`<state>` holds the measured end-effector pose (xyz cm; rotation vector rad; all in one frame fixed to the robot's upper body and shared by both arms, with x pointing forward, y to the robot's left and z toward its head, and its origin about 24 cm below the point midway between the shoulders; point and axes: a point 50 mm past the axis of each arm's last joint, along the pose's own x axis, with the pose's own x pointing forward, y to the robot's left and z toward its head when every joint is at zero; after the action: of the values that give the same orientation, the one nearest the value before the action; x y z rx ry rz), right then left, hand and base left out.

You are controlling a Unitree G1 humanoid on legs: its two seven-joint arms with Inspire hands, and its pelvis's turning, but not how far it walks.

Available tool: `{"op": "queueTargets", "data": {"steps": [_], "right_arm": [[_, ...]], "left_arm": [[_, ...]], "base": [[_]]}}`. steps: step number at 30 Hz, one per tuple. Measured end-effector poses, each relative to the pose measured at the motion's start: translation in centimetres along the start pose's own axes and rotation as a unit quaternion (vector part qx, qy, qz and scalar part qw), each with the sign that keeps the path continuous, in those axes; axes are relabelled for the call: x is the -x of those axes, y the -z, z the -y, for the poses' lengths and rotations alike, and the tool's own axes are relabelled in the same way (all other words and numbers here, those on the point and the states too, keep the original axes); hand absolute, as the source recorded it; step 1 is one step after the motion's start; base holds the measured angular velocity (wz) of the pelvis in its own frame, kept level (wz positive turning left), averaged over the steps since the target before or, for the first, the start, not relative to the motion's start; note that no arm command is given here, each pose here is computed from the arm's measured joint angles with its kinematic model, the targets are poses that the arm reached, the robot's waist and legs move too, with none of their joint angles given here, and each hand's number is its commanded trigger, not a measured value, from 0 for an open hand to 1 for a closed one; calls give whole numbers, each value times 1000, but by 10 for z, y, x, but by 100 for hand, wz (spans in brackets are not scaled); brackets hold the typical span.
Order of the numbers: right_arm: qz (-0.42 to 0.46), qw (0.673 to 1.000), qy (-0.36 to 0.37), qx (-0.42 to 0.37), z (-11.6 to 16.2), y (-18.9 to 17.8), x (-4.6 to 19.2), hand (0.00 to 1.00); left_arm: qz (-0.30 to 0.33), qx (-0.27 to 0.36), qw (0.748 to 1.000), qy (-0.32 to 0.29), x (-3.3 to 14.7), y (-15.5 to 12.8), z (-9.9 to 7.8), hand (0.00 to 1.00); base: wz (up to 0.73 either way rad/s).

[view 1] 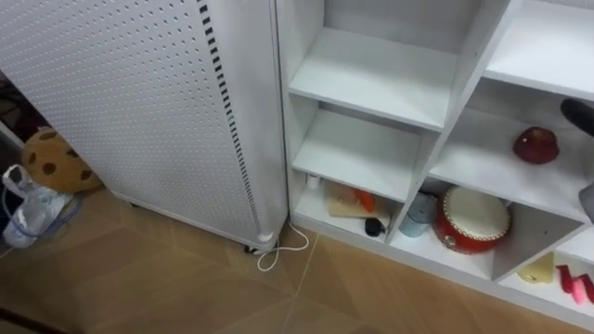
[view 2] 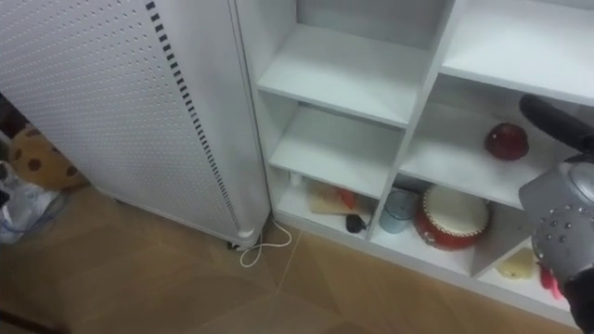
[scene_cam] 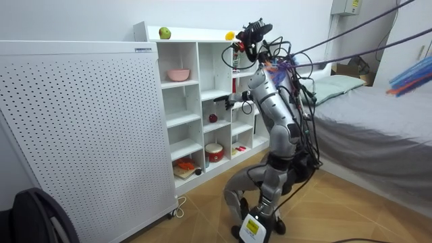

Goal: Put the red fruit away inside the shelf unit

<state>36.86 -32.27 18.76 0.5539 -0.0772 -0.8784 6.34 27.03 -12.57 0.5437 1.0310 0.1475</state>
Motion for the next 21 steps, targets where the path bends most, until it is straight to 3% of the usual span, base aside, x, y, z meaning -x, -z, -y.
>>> {"op": "queueTargets", "data": {"steps": [6,12,15,21], "right_arm": [[-21,998,-37,49,31,27,-6,0],[-53,968,-65,235,107,81,-2,0],[-113,940,-64,314,154,128,19,0],[-277,851,-57,442,260,209,97,0]], "left_arm": [[-8,-3,1000,14,0,4,2,0],[-33,-7,999,19,-1,14,2,0],[-55,-7,998,17,-6,18,4,0],[-68,19,997,28,-6,18,25,0]], "base": [[-8],[-3],[-4],[-6]]}}
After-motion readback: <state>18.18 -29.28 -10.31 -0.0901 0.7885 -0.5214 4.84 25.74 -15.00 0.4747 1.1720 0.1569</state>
